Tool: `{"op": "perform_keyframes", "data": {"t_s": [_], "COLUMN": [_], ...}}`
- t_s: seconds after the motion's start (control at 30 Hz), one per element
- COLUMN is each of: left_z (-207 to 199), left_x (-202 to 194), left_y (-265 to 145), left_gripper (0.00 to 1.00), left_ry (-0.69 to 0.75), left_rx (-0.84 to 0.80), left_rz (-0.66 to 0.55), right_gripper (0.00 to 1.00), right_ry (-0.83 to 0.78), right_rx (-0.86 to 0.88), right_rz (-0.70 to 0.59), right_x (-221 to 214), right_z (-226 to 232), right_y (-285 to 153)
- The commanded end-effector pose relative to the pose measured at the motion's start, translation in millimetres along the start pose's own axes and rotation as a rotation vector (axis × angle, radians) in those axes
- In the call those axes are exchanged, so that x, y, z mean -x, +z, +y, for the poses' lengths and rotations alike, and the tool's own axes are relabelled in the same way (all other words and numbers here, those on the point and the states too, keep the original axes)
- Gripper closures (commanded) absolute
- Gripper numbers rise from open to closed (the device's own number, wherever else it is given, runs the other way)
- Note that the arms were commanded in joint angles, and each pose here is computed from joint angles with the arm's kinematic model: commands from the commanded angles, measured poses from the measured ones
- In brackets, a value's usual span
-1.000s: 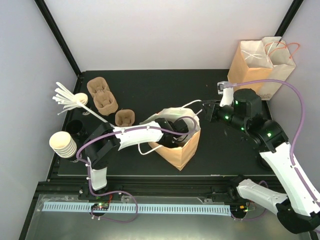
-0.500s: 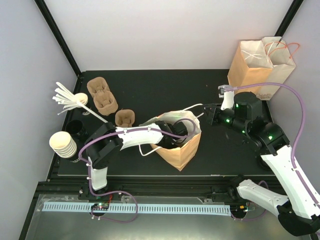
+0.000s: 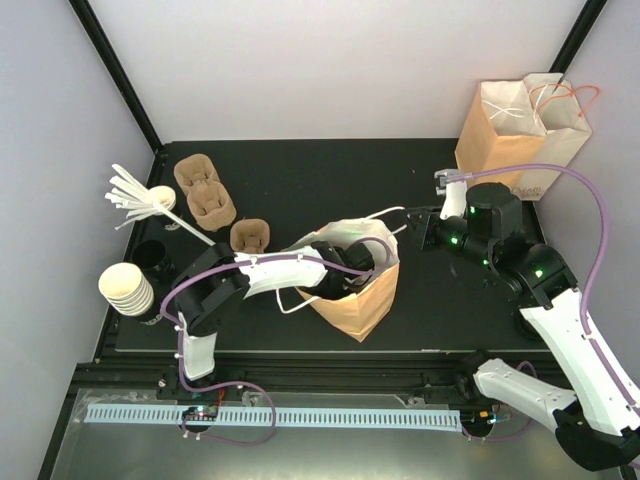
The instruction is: Pack the takeout coffee
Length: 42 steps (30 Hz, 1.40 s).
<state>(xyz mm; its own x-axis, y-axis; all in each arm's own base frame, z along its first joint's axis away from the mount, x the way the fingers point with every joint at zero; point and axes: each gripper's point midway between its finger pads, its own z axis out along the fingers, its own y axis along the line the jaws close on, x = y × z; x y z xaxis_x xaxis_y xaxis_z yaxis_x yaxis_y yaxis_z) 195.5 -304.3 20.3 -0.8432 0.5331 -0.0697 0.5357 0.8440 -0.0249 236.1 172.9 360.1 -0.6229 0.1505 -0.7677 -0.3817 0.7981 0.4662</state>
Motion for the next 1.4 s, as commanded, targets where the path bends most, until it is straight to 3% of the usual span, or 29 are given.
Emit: {"op": "perform_keyframes", "data": {"t_s": [0.0,0.57,0.77,1.0,1.37], "left_z": [8,-1,-1,-6,-5], "left_x": [-50,-21,1,20,22], "left_y": [52,47,-5,-79,-176], "left_gripper": [0.48,0.44,0.19,0.02,0.01], "left_ry": [-0.025,-0.120,-0.080,-0.042,-0.013], "left_rx": [0.012,-0.009,-0.002,-0.028,-0.080], "left_rz": [0.226,0.081,-0.011,-0.099,-0.224], "right_gripper": [0.99,0.99,0.99,0.99,0.99], "right_ry": [-0.024,0.020,0.006,-0.001,-0.008], "right_rx": [0.046,0.036,0.005,-0.029,-0.047], "right_rz": [-0.111,-0.098,-0.105,-0.085,-0.070], "right_x": [27,16,23,20,15], "right_z": [13,6,4,-3,-8], "right_y": [-12,-5,-8,-3,4]}}
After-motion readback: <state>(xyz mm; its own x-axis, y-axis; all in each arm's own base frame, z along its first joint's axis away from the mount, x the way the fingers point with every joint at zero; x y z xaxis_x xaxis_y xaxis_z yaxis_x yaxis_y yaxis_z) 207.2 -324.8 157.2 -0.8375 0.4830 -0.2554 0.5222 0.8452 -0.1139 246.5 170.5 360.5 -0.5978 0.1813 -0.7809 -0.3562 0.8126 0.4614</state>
